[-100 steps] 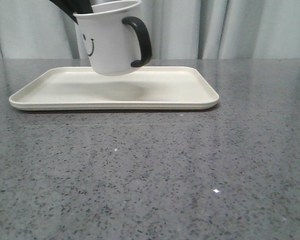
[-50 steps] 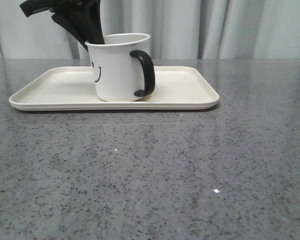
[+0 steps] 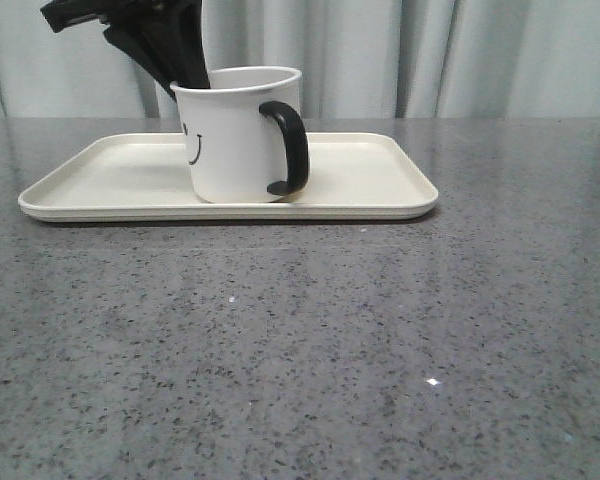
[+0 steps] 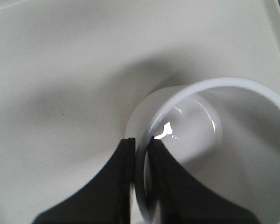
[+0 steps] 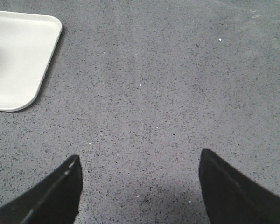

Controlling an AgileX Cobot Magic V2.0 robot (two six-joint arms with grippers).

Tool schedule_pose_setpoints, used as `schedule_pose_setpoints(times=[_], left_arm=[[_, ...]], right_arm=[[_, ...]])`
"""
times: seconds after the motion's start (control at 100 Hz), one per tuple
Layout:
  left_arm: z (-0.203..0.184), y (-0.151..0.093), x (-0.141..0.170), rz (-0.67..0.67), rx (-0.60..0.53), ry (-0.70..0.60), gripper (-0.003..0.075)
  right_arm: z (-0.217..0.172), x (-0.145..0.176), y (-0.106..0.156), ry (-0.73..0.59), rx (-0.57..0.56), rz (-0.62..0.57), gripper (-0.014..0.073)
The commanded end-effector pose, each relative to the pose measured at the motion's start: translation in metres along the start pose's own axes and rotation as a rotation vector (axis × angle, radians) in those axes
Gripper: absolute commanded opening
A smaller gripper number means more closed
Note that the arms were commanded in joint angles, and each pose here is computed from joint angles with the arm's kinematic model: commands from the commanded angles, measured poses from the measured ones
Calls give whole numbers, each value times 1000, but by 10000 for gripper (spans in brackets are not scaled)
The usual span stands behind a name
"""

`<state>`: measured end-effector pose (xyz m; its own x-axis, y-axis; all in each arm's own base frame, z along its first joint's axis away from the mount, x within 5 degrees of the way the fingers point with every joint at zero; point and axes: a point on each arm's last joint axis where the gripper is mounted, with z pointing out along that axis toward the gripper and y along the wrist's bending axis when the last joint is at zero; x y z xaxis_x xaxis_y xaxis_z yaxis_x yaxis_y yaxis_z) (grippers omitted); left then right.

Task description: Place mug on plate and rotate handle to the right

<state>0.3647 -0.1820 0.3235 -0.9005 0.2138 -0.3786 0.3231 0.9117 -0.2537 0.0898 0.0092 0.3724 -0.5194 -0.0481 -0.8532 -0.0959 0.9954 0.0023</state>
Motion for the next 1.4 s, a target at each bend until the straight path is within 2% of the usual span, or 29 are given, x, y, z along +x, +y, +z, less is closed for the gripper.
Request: schedule_pose_setpoints(times=[0.0, 0.09, 0.28, 0.35, 0.62, 0.92, 1.09, 1.39], left_arm=[[-29, -11, -5, 20, 32, -107, 36], [-29, -11, -6, 20, 32, -112, 125], [-30, -11, -7, 20, 34, -130, 377], [-30, -11, -7, 20, 34, -132, 428], [-43, -13, -7, 26, 41, -178, 430], [-105, -15, 6, 87, -28, -349, 430], [-137, -13, 31, 106, -63, -412, 430], [-156, 4, 101, 90, -138, -489, 430]], right_arm=[[-4, -14, 0, -89, 3, -6, 528], [-4, -14, 0, -89, 3, -6, 528], [-4, -14, 0, -89, 3, -6, 528], [-4, -14, 0, -88, 3, -6, 528], [-4, -14, 0, -87, 3, -6, 528], [-4, -13, 0, -76, 4, -6, 528], [-4, -13, 0, -77, 4, -6, 528], [-4, -13, 0, -78, 4, -6, 528]])
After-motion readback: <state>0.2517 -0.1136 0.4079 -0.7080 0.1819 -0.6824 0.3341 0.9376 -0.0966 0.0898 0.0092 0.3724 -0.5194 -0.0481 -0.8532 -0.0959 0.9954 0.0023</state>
